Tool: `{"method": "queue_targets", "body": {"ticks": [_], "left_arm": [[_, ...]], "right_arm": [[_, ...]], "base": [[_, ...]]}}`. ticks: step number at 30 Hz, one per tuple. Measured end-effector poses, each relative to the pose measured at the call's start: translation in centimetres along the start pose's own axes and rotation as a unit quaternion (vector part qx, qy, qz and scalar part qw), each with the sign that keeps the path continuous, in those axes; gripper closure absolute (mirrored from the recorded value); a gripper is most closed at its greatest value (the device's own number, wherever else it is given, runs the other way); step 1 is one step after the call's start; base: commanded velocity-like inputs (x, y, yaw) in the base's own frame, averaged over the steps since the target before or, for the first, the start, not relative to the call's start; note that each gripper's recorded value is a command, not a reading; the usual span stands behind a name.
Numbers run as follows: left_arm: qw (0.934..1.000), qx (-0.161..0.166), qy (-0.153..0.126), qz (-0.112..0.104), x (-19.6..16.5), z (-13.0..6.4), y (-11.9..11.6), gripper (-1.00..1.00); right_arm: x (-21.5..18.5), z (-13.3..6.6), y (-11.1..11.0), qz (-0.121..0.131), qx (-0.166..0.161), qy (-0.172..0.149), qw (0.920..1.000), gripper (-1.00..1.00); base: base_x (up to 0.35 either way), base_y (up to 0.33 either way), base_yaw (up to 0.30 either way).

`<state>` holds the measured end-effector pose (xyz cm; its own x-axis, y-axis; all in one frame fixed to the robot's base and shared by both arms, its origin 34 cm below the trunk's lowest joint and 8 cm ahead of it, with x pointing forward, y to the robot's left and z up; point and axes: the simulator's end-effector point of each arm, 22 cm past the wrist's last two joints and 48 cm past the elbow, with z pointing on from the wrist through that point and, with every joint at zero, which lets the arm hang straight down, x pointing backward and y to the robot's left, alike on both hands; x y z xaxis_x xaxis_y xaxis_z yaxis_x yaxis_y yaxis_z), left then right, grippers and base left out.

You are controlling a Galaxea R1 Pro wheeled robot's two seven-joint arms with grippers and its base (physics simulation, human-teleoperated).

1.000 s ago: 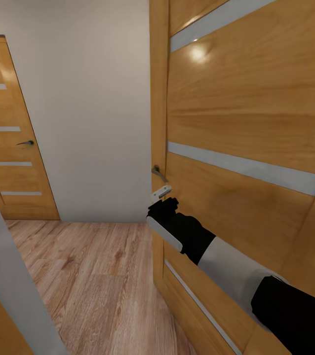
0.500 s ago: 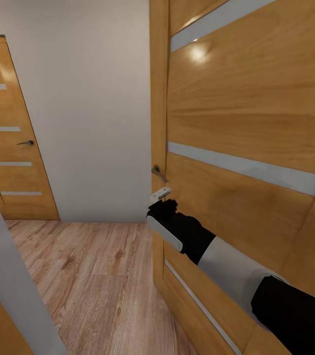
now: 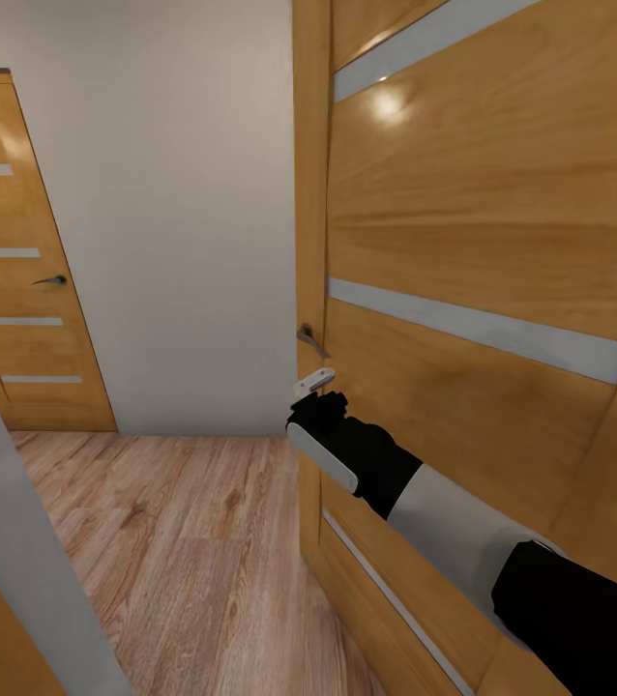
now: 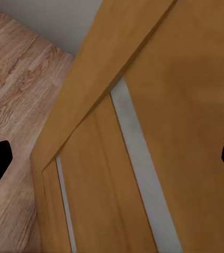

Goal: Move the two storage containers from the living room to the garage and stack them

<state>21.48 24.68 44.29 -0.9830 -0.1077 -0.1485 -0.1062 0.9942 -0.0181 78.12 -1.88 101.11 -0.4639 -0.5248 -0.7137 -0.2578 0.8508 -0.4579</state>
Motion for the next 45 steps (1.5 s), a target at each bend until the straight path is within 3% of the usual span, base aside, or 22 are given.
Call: {"method": "queue_targets", "body": {"ticks": [13, 16, 21, 25, 34, 45], "left_arm": [[1.0, 0.0, 0.0, 0.0, 0.0, 0.0, 0.0, -1.0], [1.0, 0.0, 0.0, 0.0, 0.0, 0.0, 0.0, -1.0], [1.0, 0.0, 0.0, 0.0, 0.0, 0.0, 0.0, -1.0], [1.0, 0.0, 0.0, 0.0, 0.0, 0.0, 0.0, -1.0], [1.0, 0.0, 0.0, -0.001, 0.0, 0.0, -0.1, -1.0], [1.0, 0.001, 0.0, -0.001, 0.0, 0.0, -0.1, -1.0]], "right_arm": [[0.0, 0.1, -0.5, -0.002, 0.012, 0.0, 0.9999, -1.0], [0.3, 0.0, -2.6, -0.004, 0.061, 0.004, 0.9981, -1.0], [0.5, -0.3, -4.5, -0.009, 0.107, 0.007, 0.9941, -1.0], [1.4, -0.3, -5.1, -0.029, 0.121, 0.028, 0.9918, -1.0], [3.5, 0.5, -7.6, -0.042, 0.176, 0.061, 0.9816, -1.0], [7.2, 2.2, -9.0, -0.05, 0.197, 0.111, 0.9728, -1.0]], "base": [[0.0, 0.0, 0.0], [0.0, 0.0, 0.0], [0.0, 0.0, 0.0], [0.0, 0.0, 0.0], [0.0, 0.0, 0.0], [0.0, 0.0, 0.0]]}}
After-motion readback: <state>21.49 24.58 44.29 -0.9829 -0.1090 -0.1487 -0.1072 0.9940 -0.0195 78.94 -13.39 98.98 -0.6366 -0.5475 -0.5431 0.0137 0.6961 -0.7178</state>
